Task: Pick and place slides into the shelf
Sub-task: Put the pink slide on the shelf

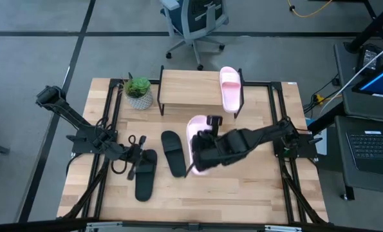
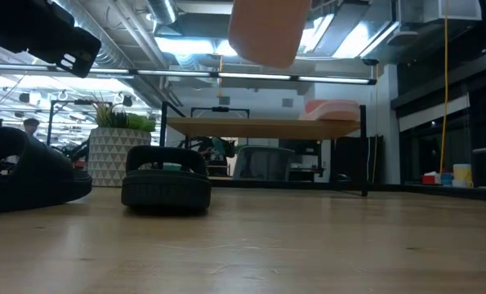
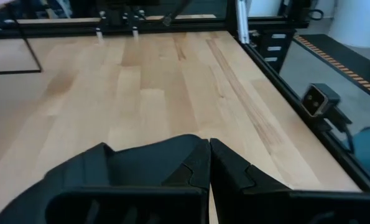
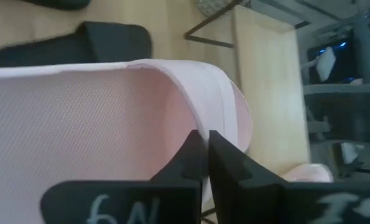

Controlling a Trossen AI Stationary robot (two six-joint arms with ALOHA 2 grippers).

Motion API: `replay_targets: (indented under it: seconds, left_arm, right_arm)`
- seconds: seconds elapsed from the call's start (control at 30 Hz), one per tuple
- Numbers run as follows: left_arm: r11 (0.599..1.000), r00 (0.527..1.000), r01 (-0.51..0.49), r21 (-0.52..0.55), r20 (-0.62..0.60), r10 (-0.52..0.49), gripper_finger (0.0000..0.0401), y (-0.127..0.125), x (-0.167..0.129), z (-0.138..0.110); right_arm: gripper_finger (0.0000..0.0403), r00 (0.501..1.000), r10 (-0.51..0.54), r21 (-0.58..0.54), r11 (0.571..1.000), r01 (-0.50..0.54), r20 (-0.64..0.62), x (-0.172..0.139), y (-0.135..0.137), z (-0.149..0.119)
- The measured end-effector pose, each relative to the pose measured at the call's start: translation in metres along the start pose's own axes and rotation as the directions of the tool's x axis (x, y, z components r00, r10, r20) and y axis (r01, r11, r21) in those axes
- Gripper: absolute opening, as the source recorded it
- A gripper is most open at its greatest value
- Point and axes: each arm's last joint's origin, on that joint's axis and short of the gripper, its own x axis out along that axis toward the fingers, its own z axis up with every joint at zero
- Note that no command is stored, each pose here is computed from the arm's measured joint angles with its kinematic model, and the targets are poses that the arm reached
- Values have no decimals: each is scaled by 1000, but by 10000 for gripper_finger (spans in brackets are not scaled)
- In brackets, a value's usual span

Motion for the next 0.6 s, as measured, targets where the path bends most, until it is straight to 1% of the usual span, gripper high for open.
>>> replay_targets:
  seconds: [0.13, 0.23, 0.3, 0.43, 0.5, 0.6]
  left_arm:
    - [999, 999, -40, -2, 9, 40, 0, 1, 0, 0]
    - [999, 999, -42, -14, 11, 42, 0, 1, 0, 0]
    - [999, 999, -42, -22, 12, 42, 0, 1, 0, 1]
    - [999, 999, -42, -24, 13, 42, 0, 1, 0, 1]
    - [999, 999, -43, -24, 13, 43, 0, 1, 0, 1]
    - [999, 999, -43, -23, 13, 44, 0, 1, 0, 1]
  right_arm:
    - [11, 999, -45, -46, 998, 44, -10, 7, -21, 1]
    - [11, 997, -74, -53, 996, 73, -29, 14, -41, 0]
    - [11, 996, -70, -27, 997, 69, -49, 21, -55, 0]
    - [11, 996, 14, 25, 1000, -11, -91, 33, -78, -3]
    - [11, 995, 17, 69, 998, -10, -100, 36, -87, -4]
    - [11, 994, 17, 113, 994, -5, -104, 38, -92, -5]
